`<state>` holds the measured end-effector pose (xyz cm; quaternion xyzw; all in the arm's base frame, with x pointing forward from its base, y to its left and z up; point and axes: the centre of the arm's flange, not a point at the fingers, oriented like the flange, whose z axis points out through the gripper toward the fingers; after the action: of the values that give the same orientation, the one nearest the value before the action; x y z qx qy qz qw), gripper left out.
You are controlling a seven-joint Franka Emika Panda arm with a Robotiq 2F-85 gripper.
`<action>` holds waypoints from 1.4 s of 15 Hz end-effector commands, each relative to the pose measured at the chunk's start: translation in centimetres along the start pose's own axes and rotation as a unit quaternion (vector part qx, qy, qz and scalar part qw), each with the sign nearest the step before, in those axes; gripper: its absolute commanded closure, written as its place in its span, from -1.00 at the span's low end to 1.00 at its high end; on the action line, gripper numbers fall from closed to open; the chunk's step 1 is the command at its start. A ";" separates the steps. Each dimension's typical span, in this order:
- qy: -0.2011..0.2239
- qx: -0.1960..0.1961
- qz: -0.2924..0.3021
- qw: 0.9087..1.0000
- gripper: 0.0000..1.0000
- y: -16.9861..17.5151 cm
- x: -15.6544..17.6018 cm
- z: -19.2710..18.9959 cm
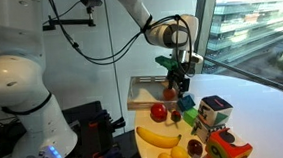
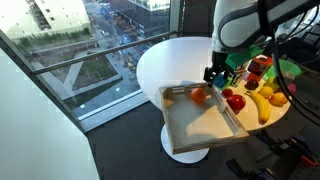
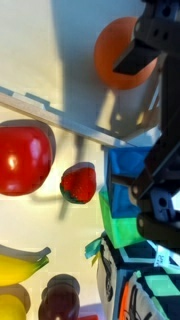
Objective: Put the toy orange on the tray
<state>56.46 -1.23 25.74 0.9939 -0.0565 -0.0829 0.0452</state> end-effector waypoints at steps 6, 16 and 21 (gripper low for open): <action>0.002 0.022 0.003 1.000 -1.00 4.5 -3.9 -5.0; -0.070 0.034 -0.014 0.997 -1.00 9.8 -11.1 -8.6; -0.059 0.033 0.019 0.998 -1.00 11.4 -14.6 -11.3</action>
<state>45.60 -9.45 37.82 0.9858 -0.0673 -0.1535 0.0094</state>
